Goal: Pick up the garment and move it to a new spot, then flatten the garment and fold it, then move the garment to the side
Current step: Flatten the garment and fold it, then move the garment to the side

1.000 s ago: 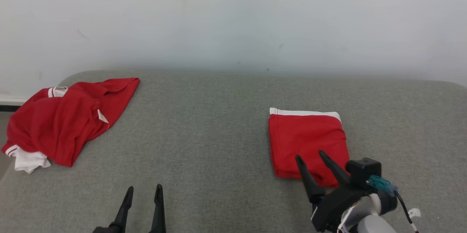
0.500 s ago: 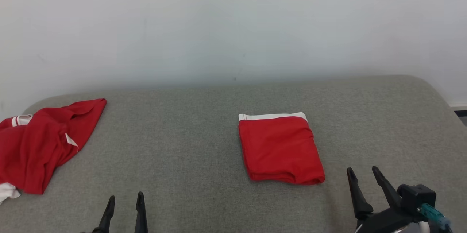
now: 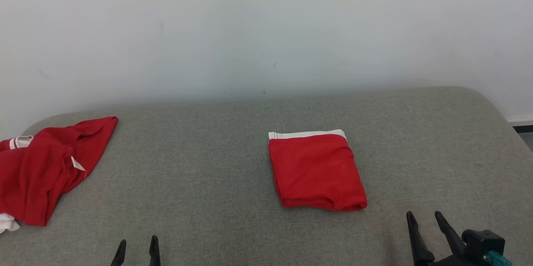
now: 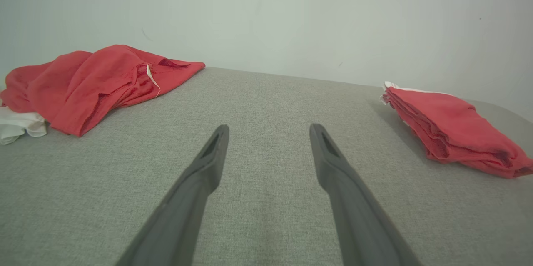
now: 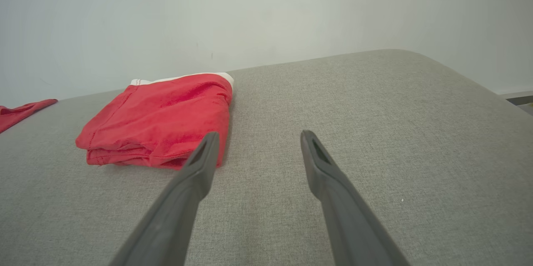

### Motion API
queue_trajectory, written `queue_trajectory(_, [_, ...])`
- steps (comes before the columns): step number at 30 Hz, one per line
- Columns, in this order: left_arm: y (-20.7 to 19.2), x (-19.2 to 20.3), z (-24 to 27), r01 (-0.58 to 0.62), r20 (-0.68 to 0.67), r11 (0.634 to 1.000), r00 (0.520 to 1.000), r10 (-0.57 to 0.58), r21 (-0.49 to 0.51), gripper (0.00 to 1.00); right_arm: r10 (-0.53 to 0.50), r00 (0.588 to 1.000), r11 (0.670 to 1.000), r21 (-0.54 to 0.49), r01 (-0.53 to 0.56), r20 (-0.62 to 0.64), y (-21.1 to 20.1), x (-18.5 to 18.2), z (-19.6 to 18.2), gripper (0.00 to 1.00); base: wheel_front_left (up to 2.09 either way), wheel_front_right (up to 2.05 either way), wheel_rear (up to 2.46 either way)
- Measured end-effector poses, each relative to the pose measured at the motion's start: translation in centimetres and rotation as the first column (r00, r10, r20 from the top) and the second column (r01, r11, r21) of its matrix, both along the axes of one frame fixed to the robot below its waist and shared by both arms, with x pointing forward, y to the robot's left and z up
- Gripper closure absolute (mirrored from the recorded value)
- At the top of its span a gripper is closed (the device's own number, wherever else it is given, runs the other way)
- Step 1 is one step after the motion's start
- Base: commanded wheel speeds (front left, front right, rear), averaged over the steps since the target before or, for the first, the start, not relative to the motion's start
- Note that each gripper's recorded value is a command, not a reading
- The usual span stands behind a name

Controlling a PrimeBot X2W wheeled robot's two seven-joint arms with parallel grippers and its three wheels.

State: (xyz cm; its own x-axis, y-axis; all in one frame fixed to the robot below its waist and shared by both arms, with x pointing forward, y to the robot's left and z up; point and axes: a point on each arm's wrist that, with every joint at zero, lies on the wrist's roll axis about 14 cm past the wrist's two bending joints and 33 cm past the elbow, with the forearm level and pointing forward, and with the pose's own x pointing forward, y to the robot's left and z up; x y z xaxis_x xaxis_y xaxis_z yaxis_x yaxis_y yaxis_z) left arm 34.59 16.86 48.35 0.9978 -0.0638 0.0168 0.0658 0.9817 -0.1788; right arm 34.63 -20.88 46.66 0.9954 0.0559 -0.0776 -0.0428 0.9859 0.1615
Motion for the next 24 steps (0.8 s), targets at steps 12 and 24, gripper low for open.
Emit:
queue_trajectory(12, [-0.3,0.2,-0.3,0.013,-0.009,1.000,1.000,-0.013,-0.001,0.00,0.022,1.000,1.000,0.018,-0.022,-0.002,1.0,0.4,-0.3,0.00,0.00,0.00,0.00])
queue_trajectory(24, [0.1,0.4,0.4,-0.001,0.012,1.000,1.000,0.001,-0.002,0.00,0.040,0.999,0.999,0.011,-0.040,0.022,1.5,0.9,0.4,0.00,0.00,0.00,0.00])
